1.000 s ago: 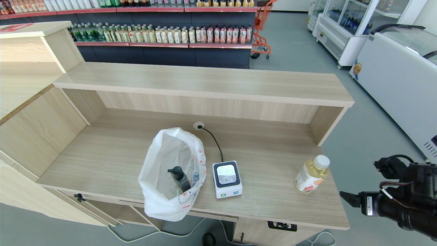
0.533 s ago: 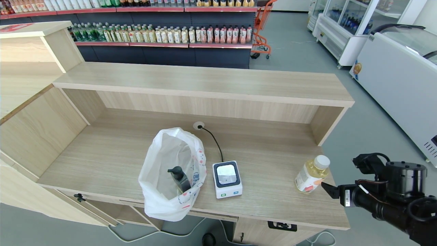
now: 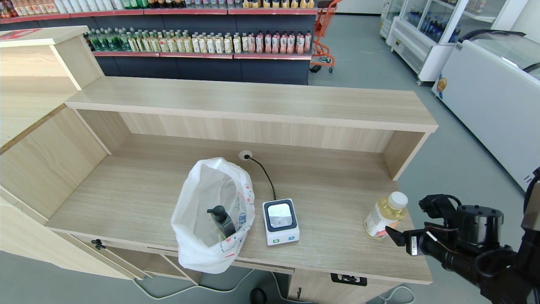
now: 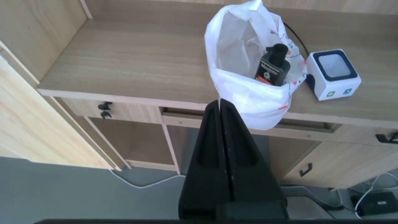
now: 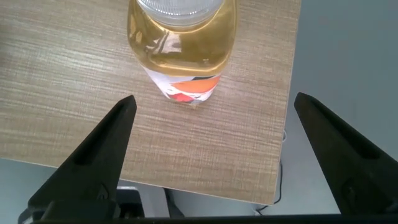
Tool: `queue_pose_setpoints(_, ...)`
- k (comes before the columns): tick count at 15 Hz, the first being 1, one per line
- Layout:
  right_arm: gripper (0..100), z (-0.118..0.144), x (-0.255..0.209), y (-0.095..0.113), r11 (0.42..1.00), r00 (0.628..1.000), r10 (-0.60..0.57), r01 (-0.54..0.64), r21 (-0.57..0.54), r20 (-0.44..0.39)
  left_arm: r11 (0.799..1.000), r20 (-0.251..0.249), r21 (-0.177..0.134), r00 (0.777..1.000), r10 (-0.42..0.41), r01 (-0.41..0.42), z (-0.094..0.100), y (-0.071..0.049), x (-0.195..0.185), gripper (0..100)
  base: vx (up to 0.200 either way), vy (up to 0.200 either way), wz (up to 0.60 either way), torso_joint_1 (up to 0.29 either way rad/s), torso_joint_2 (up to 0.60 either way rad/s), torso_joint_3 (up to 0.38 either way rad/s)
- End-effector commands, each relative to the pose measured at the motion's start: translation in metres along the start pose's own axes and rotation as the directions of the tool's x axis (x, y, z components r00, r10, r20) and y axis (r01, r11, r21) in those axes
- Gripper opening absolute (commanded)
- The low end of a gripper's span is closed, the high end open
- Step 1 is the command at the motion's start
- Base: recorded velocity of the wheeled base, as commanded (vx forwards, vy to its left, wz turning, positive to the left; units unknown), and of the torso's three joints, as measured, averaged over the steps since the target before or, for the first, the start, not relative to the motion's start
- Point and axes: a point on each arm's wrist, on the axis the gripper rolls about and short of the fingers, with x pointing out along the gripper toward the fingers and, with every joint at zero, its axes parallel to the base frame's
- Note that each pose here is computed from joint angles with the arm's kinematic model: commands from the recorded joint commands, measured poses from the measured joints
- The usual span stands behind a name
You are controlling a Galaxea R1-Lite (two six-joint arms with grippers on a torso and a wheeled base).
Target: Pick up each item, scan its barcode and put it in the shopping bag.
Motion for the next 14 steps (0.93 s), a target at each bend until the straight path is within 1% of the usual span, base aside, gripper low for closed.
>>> queue_pose_setpoints(1,100,-0.009,0.009,0.003,1.0,1.0,0.01,-0.01,-0.004,-0.016,1.0,0.0,0.0,1.0,0.0,0.0,0.0,0.0,0.0,0,0.0,0.0,0.0,0.0,0.0,0.0)
queue_pose_setpoints(4,100,-0.011,0.014,0.006,1.0,1.0,0.017,-0.017,-0.009,0.003,1.0,0.0,0.0,1.0,-0.001,0.001,0.0,0.0,0.0,0,0.0,0.0,0.0,0.0,0.0,0.0)
queue_pose_setpoints(8,100,-0.007,0.032,0.012,0.999,0.996,0.044,-0.043,-0.017,0.071,1.0,-0.002,0.0,1.0,0.0,0.0,0.0,0.0,0.0,0,0.0,0.0,0.0,0.0,0.0,0.0)
queue_pose_setpoints(14,100,-0.006,0.05,0.015,0.998,0.994,0.049,-0.047,-0.031,0.099,1.0,0.0,0.0,1.0,0.0,0.0,0.0,0.0,0.0,0,0.0,0.0,0.0,0.0,0.0,0.0)
